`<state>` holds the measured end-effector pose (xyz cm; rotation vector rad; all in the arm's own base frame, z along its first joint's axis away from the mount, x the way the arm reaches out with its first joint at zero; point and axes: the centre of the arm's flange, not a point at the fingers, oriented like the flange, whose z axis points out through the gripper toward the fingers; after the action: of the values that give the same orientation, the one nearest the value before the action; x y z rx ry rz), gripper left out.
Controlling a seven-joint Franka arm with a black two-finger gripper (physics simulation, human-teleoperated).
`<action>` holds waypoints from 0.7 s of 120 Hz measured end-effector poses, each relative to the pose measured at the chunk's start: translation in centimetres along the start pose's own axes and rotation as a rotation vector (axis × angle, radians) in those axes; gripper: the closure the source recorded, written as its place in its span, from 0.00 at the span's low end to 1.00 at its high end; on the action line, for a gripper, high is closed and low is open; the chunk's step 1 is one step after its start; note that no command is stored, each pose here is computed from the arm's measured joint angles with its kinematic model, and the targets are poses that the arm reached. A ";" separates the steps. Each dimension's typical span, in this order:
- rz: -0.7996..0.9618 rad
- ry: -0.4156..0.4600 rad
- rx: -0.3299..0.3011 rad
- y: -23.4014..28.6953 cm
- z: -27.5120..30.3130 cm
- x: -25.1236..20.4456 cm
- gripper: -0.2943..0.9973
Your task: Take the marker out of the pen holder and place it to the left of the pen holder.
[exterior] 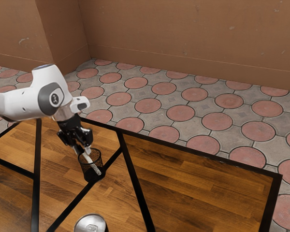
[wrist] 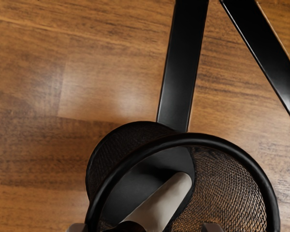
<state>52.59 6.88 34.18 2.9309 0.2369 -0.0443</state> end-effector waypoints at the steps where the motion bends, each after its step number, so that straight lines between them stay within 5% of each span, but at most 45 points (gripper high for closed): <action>1: 0.001 0.001 -0.001 0.0 -0.1 0.0 0.56; 84: 0.082 0.016 -0.031 2.8 -2.0 -0.5 0.80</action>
<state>52.62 4.53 36.67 2.9081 0.1188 -0.0052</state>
